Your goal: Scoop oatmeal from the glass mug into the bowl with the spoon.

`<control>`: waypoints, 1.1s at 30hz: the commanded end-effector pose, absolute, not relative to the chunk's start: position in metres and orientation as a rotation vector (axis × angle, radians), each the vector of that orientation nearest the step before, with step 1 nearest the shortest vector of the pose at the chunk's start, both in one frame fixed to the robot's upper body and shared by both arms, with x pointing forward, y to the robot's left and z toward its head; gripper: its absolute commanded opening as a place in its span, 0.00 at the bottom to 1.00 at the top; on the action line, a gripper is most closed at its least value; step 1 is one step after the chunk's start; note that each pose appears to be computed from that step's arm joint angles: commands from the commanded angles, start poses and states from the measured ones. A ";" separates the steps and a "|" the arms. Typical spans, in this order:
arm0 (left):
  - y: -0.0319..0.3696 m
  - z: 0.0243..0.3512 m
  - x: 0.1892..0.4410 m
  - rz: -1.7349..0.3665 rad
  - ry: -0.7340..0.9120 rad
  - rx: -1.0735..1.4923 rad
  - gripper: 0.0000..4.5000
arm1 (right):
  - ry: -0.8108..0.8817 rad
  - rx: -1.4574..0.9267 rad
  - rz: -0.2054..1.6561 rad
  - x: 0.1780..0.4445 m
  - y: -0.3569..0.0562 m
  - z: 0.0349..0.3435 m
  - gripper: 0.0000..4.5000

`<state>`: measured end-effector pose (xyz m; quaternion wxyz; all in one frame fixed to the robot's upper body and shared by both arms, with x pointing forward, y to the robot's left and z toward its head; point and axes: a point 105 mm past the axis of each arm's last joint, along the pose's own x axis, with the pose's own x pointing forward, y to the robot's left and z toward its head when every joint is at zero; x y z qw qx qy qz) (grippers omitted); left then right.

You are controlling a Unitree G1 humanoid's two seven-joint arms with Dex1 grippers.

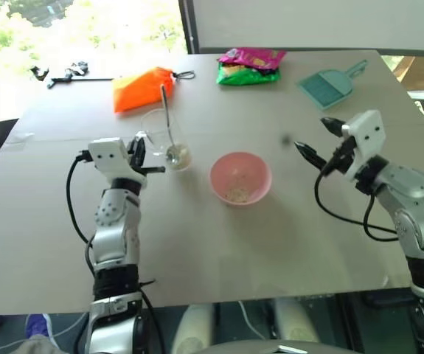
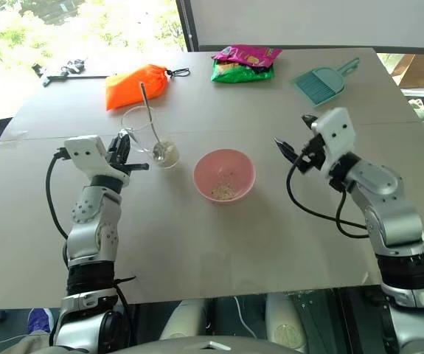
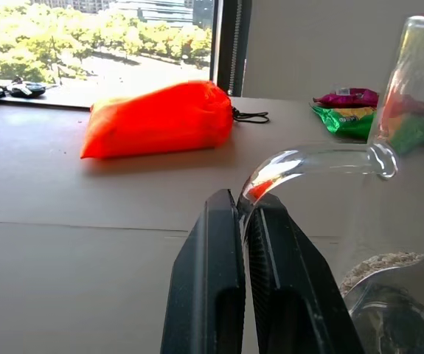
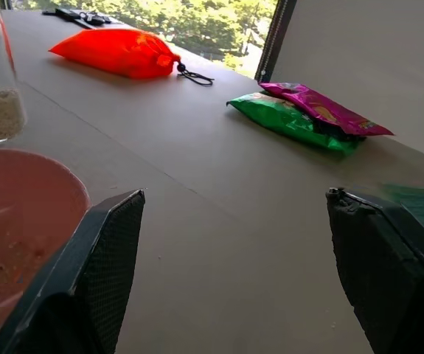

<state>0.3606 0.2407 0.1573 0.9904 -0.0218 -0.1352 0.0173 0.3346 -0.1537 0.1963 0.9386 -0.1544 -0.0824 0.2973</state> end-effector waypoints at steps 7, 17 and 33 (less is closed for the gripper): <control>0.250 0.156 0.358 0.083 -0.323 -0.002 0.00 | -0.195 -0.317 0.536 0.330 -0.164 0.190 0.88; 0.254 0.152 0.356 0.094 -0.305 -0.021 0.63 | -0.185 -0.320 0.538 0.331 -0.163 0.188 0.89; 0.241 0.154 0.306 0.004 -0.246 0.041 0.98 | -0.150 -0.320 0.561 0.319 -0.173 0.182 0.89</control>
